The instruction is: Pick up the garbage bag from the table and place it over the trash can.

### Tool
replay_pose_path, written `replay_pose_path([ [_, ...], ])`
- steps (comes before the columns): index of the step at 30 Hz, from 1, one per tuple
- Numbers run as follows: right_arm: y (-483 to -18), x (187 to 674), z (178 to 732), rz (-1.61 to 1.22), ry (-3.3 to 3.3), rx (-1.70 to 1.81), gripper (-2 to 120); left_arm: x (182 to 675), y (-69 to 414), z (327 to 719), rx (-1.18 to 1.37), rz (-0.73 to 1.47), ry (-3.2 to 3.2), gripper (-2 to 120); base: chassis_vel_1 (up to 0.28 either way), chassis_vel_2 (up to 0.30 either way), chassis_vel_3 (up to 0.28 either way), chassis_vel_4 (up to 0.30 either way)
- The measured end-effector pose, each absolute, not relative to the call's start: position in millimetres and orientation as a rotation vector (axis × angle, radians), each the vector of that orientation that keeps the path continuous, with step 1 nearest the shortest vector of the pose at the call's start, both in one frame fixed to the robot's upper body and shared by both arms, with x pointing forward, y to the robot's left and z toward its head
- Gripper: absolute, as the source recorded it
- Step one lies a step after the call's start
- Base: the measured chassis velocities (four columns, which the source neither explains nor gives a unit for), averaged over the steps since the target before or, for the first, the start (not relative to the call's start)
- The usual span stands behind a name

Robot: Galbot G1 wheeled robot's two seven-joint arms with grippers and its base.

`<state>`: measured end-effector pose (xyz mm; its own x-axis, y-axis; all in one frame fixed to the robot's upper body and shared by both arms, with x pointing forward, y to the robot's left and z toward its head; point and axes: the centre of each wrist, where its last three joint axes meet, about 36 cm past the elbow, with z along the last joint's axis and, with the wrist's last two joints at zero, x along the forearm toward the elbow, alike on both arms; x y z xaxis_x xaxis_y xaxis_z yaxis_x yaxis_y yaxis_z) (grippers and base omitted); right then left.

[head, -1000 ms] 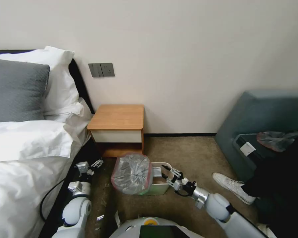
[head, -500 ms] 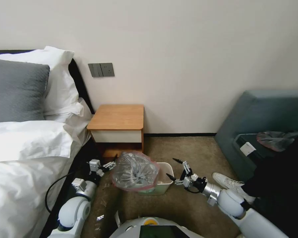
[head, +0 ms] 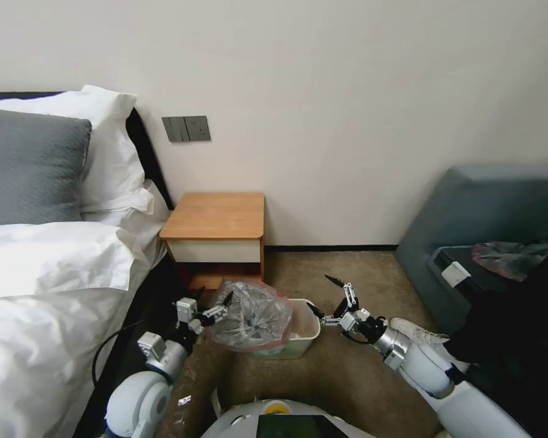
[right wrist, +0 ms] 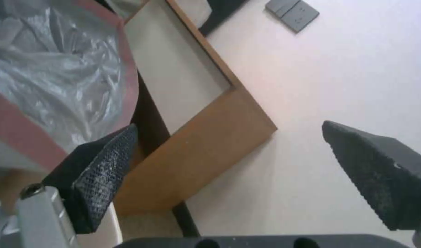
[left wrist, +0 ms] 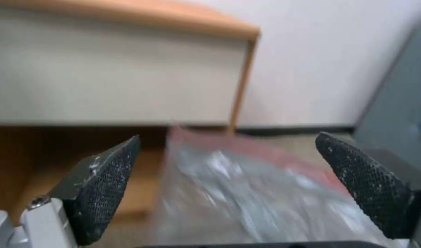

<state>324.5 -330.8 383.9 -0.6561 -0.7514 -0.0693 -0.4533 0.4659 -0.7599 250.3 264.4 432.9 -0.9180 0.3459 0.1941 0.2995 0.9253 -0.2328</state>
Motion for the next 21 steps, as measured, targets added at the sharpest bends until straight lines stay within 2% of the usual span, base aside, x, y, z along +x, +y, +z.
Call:
replay_pose_path([
  [7,-325.8,323.2,382.0,-1.001,2.320,-1.012,100,237.6,241.7,416.2,-0.462,0.413,-2.676,96,0.000,0.000,0.000,0.000],
  [15,-325.3,323.3,382.9,-0.993,2.307,-1.029,100,234.0,230.5,396.9,-0.355,0.414,-2.611,95,0.000,0.000,0.000,0.000],
  [21,-323.6,322.8,381.9,-0.986,2.302,-1.041,100,231.6,216.0,395.8,-0.385,0.572,-2.544,94,0.000,0.000,0.000,0.000],
])
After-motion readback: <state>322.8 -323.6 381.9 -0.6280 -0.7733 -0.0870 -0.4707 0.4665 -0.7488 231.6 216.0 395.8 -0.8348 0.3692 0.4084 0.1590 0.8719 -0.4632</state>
